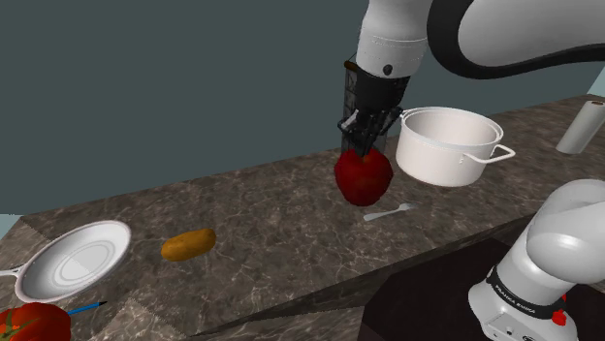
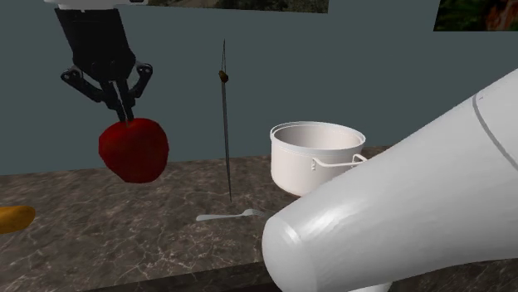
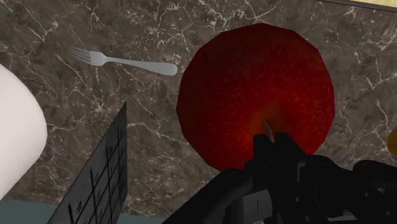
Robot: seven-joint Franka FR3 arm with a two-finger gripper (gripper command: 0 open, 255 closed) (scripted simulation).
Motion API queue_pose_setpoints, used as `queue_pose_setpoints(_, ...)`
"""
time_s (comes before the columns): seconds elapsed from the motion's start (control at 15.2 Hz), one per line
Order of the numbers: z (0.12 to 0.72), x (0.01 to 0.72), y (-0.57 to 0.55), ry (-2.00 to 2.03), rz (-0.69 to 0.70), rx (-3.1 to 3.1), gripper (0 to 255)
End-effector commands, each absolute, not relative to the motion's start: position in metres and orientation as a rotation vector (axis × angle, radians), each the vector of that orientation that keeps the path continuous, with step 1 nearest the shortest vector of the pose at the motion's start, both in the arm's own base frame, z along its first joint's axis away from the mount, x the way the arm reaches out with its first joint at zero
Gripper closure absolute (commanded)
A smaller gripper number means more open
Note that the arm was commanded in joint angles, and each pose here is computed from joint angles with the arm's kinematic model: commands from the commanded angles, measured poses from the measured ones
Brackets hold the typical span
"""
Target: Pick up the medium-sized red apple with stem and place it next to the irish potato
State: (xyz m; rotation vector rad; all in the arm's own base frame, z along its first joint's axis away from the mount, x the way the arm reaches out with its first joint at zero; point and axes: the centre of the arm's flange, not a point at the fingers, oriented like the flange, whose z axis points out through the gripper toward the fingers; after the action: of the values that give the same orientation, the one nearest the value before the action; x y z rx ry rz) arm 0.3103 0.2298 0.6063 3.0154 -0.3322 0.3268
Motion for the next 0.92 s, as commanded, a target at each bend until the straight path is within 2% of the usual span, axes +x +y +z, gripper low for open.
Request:
queue_pose_setpoints(0.0,0.604,0.322,0.253,-0.333,0.326,3.017,255)
queue_pose_setpoints(0.86,0.605,0.392,0.410,-0.333,0.326,3.017,255)
